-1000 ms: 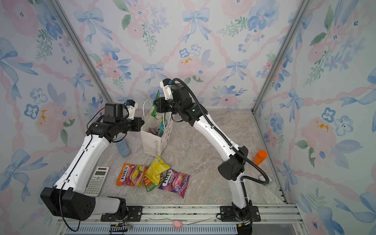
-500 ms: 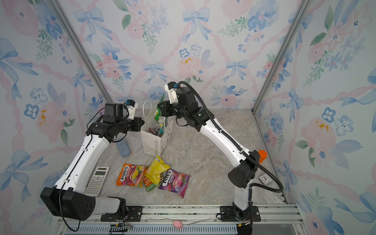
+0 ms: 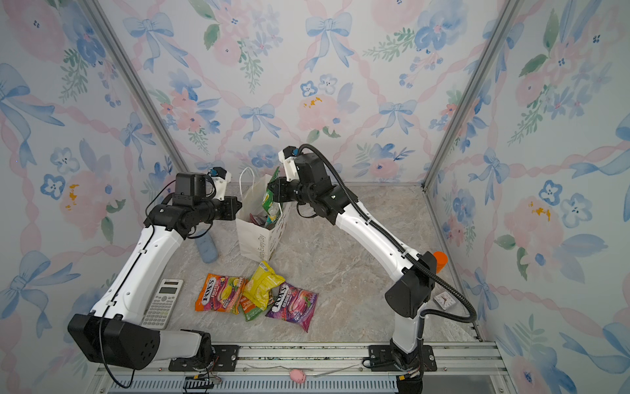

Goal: Place the snacks into the paper bag
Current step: Place the snack in the paper bag.

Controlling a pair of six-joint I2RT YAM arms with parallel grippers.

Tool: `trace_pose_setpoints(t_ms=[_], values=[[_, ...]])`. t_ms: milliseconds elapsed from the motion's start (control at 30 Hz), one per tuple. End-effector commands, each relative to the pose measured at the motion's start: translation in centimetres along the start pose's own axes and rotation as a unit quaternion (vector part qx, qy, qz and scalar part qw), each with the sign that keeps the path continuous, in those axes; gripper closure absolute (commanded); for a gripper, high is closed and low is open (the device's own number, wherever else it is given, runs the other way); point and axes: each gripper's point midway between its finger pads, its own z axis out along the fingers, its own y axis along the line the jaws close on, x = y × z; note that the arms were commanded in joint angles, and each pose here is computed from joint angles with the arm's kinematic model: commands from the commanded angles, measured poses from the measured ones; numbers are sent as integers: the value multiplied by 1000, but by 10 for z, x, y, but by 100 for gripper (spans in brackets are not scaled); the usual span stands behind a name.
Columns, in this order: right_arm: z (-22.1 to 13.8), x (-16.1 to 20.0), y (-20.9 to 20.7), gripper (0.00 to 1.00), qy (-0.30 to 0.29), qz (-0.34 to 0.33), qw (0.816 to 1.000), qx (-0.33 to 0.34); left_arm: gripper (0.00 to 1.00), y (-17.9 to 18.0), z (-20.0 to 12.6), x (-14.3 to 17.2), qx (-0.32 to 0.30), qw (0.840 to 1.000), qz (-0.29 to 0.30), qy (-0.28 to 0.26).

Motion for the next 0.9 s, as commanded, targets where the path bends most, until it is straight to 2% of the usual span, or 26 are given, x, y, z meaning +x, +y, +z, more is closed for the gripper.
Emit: trace_pose_setpoints(t_ms=[0, 67, 100, 167, 233, 333, 467, 700, 867], values=[[-3, -20, 14, 100, -27, -4, 1000, -14, 100, -11, -15, -14, 19, 999, 17, -36], [4, -19, 12, 100, -18, -3, 1000, -12, 100, -11, -16, -15, 18, 999, 17, -37], [8, -18, 12, 97, -12, -2, 1000, -12, 100, -11, -16, -14, 17, 999, 17, -36], [14, -18, 12, 81, -5, -1, 1000, -16, 100, -11, -16, -14, 16, 999, 18, -37], [17, -22, 16, 60, -3, -3, 1000, -22, 100, -11, -16, -15, 17, 999, 18, -37], [13, -32, 23, 44, -14, -12, 999, -29, 100, -10, -15, -14, 16, 999, 18, -35], [1, -44, 29, 38, -33, -25, 999, -30, 100, -10, -15, -13, 16, 999, 19, -35], [-27, -54, 26, 35, -64, -28, 997, -31, 100, -9, -14, -12, 14, 999, 17, -33], [-60, -61, 10, 33, -106, -13, 994, -29, 100, -9, -13, -11, 13, 999, 17, -31]])
